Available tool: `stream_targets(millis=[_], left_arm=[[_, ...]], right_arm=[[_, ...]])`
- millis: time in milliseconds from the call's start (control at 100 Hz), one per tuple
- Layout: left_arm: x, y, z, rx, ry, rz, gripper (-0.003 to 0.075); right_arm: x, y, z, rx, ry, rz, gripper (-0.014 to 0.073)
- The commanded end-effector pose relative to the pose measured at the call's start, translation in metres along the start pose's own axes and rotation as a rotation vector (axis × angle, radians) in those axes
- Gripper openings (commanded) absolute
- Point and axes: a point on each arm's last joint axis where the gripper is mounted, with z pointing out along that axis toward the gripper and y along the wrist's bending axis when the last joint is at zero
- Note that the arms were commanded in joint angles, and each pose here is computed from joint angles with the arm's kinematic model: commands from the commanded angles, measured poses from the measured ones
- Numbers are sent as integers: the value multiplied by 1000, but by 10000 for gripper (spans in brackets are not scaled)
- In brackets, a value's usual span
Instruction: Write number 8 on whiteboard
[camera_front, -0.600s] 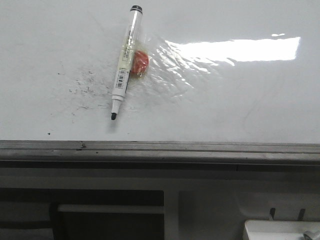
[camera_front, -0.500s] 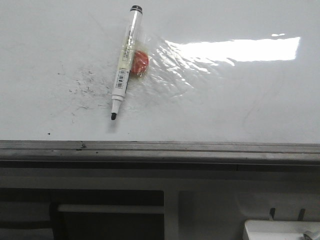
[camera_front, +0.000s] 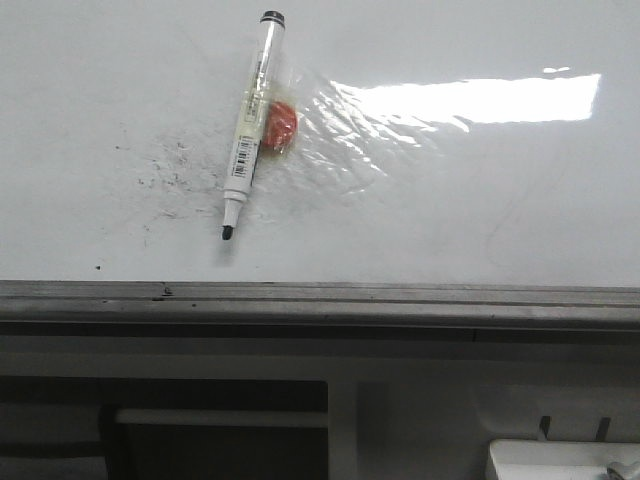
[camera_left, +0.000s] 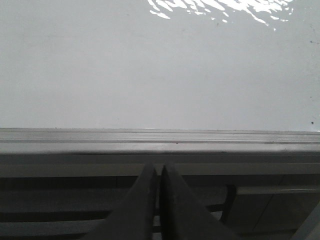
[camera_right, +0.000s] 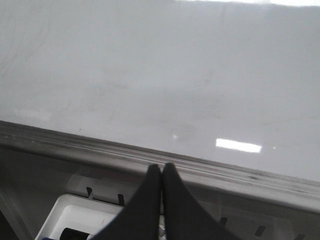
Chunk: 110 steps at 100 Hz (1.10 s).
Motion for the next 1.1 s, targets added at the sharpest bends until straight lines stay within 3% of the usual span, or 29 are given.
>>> stream_targets(millis=[0, 410, 480, 580, 650, 750, 880, 970, 1090], left_arm=[[9, 1, 2, 4, -23, -21, -20], [5, 1, 2, 7, -56, -15, -20], [0, -2, 2, 38, -121, -90, -20], [-12, -4, -1, 96, -242, -309, -20], [-19, -3, -3, 116, -311, -436, -20], [-24, 0, -5, 131, -375, -591, -20], [-24, 1, -5, 154, -363, -767, -20], [-26, 0, -5, 166, -355, -794, -20], [-37, -9, -10, 202, -289, -684, -20]], right_arm=[[1, -1, 0, 10, -29, -14, -63], [-5, -1, -1, 12, -100, -15, -63], [-12, -1, -2, 14, -176, -15, -63], [-24, -1, -4, 15, -310, -2, -63], [-33, -2, -8, 12, -415, 52, -63], [-41, -5, -12, 6, -529, 231, -63], [-40, -10, -12, -12, -526, 509, -63], [-41, -12, -13, -31, -519, 679, -63], [-56, -9, -19, -70, -504, 645, -63]])
